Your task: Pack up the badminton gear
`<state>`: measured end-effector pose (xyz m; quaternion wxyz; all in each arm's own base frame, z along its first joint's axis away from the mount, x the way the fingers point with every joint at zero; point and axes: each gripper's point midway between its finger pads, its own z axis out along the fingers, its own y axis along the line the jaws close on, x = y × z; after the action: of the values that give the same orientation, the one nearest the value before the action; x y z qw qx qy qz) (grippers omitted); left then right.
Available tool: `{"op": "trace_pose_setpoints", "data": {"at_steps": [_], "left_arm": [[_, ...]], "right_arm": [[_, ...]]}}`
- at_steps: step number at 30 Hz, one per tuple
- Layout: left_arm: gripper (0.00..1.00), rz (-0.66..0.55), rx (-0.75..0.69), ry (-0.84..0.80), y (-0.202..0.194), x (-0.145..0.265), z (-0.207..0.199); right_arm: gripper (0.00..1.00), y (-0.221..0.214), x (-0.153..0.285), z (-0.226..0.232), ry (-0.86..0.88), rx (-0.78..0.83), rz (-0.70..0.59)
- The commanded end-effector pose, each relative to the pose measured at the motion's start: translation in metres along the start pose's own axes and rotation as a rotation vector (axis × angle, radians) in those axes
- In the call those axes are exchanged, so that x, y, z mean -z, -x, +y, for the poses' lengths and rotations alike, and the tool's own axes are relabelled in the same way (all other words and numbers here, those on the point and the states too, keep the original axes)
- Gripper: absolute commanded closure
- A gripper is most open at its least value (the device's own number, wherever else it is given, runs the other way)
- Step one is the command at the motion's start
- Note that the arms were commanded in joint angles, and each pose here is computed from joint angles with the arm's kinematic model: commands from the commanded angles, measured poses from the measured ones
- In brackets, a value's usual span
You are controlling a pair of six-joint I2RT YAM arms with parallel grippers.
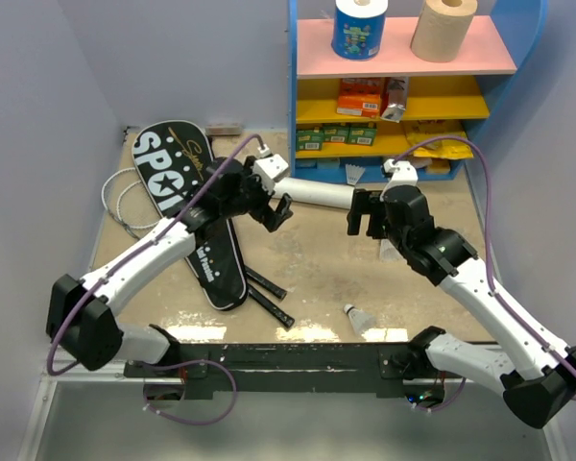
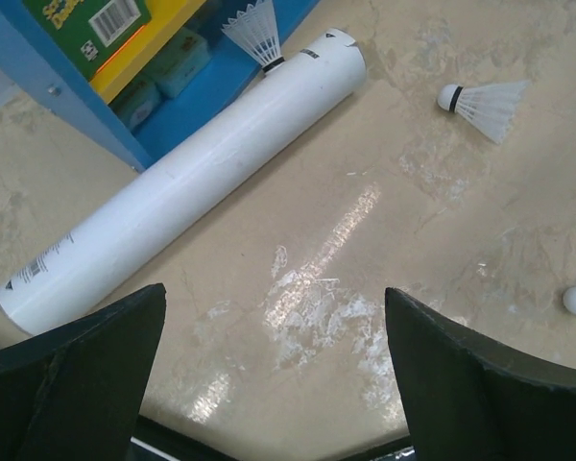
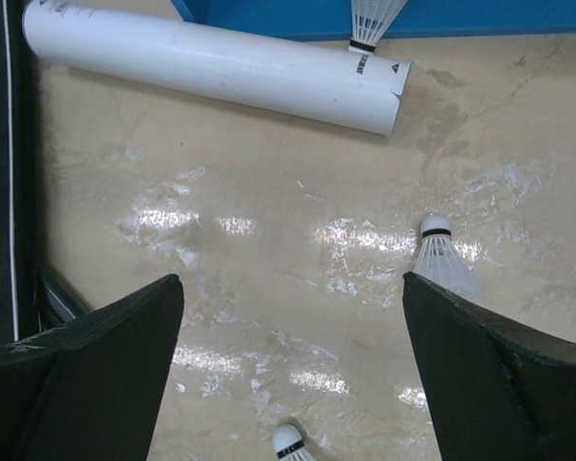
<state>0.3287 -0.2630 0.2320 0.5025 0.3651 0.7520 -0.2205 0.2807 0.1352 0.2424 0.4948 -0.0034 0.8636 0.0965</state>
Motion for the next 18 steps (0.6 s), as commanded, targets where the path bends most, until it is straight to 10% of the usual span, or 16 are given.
{"op": "trace_pose_setpoints", "data": {"at_steps": [1, 18], "left_arm": [[0.00, 0.044, -0.213, -0.044, 0.005, -0.029, -0.008], [0.00, 0.119, -0.743, 0.036, -0.022, -0.149, -0.037]], "right_arm": [[0.01, -0.010, 0.002, 0.000, 0.013, 0.022, 0.038], [0.01, 0.007, 0.045, -0.008, 0.028, -0.004, 0.009]]}}
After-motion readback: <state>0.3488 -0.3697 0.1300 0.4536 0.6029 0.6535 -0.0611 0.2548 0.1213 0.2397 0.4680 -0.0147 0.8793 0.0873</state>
